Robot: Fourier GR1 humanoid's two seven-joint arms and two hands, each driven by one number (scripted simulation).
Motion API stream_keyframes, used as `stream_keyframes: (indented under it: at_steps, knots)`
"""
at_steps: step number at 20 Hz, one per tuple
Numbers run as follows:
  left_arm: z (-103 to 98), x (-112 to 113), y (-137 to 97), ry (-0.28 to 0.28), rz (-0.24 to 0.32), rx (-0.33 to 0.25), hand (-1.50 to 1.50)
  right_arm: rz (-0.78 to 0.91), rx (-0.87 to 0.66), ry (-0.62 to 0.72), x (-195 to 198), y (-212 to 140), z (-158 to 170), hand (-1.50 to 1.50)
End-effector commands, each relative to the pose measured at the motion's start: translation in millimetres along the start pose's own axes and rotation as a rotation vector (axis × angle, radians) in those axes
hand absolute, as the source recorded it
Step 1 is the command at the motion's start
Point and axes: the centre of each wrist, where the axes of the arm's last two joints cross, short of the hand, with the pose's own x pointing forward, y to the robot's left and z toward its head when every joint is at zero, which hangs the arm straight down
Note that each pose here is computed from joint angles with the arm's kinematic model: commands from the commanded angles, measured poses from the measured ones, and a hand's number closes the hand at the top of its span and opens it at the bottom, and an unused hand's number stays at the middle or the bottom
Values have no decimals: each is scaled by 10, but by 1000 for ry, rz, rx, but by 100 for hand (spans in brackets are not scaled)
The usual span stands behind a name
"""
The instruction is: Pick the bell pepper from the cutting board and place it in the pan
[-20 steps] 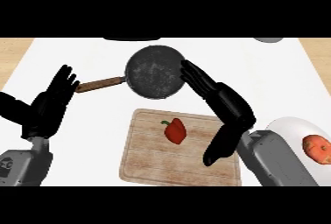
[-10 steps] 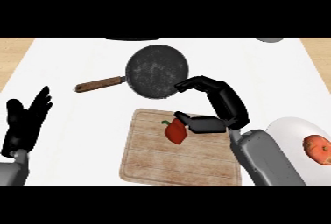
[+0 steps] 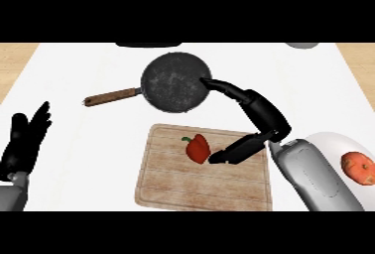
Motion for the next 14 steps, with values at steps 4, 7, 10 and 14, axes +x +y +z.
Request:
stream_keyframes:
  at_steps: [4,7,10,14]
  knots:
    - [24,-90,-5,13,-13,-9,0,438,225,160,498,-207,-387,-150]
    - [-3,-65,5,17,-10,-21,0,602,346,262,613,-34,-474,-150]
    - [-4,-62,-24,27,7,-3,0,689,445,331,734,171,-549,-150]
    - [-52,116,-129,-5,-2,-1,0,833,518,385,914,528,-833,-150]
